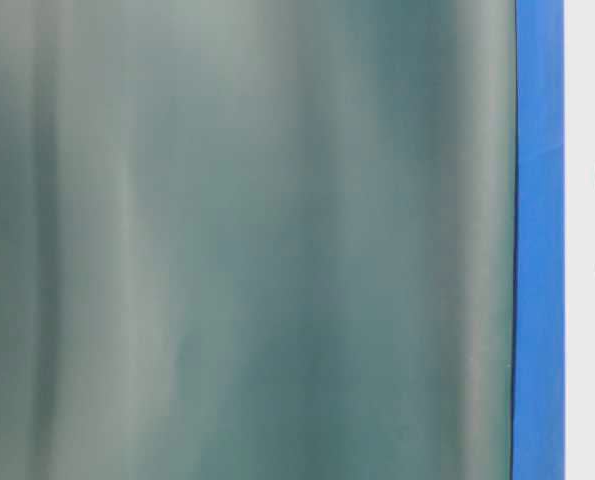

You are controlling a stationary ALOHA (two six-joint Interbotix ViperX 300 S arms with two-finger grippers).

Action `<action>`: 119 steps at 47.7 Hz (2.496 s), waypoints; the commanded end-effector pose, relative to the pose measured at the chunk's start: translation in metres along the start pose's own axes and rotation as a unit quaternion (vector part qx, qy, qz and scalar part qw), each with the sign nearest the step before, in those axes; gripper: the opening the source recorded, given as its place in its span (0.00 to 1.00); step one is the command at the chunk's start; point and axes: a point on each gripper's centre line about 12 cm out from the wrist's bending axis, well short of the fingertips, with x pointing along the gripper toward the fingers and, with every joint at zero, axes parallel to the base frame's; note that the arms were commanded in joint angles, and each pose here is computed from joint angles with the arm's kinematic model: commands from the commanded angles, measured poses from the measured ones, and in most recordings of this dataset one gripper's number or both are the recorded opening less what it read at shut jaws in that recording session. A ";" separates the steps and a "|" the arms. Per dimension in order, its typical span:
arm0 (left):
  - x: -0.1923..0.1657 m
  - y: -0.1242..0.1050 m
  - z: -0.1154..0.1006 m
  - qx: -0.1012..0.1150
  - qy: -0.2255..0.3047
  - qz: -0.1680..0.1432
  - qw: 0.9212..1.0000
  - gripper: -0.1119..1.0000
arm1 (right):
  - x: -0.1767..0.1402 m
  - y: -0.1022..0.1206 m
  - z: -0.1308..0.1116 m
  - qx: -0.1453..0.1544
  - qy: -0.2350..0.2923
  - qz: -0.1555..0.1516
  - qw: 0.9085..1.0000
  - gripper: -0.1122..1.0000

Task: Touch the tip of the soldering iron to the tip of the solder at the mark.
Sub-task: 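Lower left gripper to yellow solder wire and right gripper to red soldering iron, then close left gripper on solder wire and right gripper on iron handle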

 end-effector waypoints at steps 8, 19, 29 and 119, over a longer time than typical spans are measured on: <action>0.002 -0.030 0.007 -0.003 -0.008 -0.075 0.997 0.10 | 0.006 0.026 0.010 0.030 0.011 0.062 0.998 0.05; 0.003 -0.056 -0.009 -0.007 0.022 -0.135 0.991 0.10 | 0.009 0.050 -0.007 0.047 0.051 0.115 0.991 0.05; 0.011 -0.078 -0.028 -0.006 0.052 -0.176 0.983 0.13 | 0.014 0.071 -0.027 0.069 0.098 0.152 0.981 0.23; 0.046 -0.158 -0.226 0.003 0.281 -0.245 0.928 0.33 | 0.049 0.120 -0.232 0.101 0.311 0.090 0.941 0.46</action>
